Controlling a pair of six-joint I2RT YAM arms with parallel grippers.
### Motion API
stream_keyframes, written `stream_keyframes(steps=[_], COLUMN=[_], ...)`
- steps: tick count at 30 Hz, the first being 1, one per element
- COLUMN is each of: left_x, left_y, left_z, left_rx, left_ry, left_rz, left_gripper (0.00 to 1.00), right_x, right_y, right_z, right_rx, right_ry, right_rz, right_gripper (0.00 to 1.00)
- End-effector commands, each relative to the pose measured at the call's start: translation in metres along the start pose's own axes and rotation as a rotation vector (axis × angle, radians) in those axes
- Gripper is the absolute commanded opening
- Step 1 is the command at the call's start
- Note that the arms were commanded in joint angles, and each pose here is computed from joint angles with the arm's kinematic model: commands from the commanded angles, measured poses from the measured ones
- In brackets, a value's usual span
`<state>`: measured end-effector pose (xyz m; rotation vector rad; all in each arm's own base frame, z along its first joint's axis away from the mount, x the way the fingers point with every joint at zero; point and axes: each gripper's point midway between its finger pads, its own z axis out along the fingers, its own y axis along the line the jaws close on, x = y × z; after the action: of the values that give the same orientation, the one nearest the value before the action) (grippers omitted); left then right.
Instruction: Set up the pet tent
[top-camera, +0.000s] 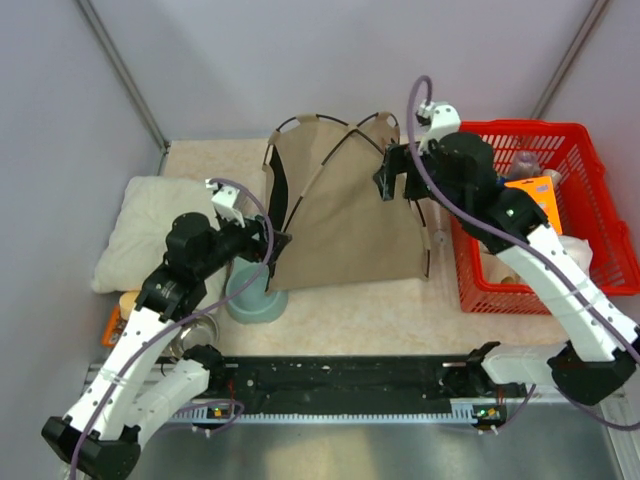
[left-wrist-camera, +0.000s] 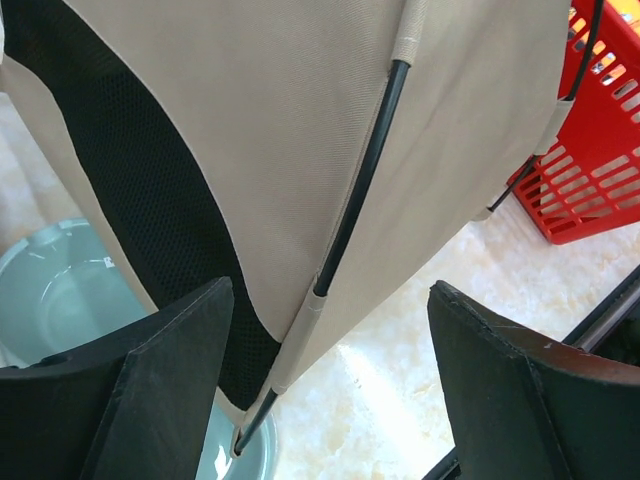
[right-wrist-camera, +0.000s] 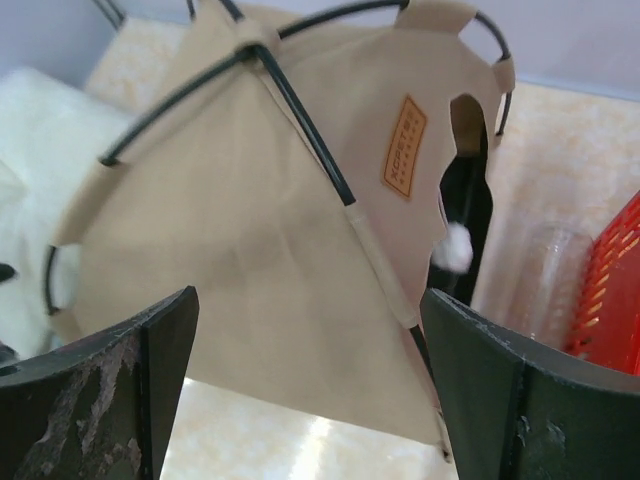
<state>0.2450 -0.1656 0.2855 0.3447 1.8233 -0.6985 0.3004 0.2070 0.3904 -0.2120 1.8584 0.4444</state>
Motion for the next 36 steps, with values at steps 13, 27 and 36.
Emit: stream_keyframes(steps=[13, 27, 36], left_x=[-0.026, -0.045, -0.095], left_y=[0.010, 0.007, -0.002], left_z=[0.001, -0.015, -0.050], left_rx=[-0.076, -0.097, -0.159], left_ry=[-0.094, -0.142, -0.226], left_rz=[-0.017, -0.004, -0.056], left_gripper=[0.83, 0.83, 0.82], right_x=[0.026, 0.010, -0.077], right_y=[-0.025, -0.016, 0.017], right_z=[0.061, 0.065, 0.033], right_rx=[-0.290, -0.298, -0.243], right_ry=[0.194, 0.168, -0.155], right_rz=[-0.343, -0.252, 0.004], right_gripper=[0.55, 0.00, 0.00])
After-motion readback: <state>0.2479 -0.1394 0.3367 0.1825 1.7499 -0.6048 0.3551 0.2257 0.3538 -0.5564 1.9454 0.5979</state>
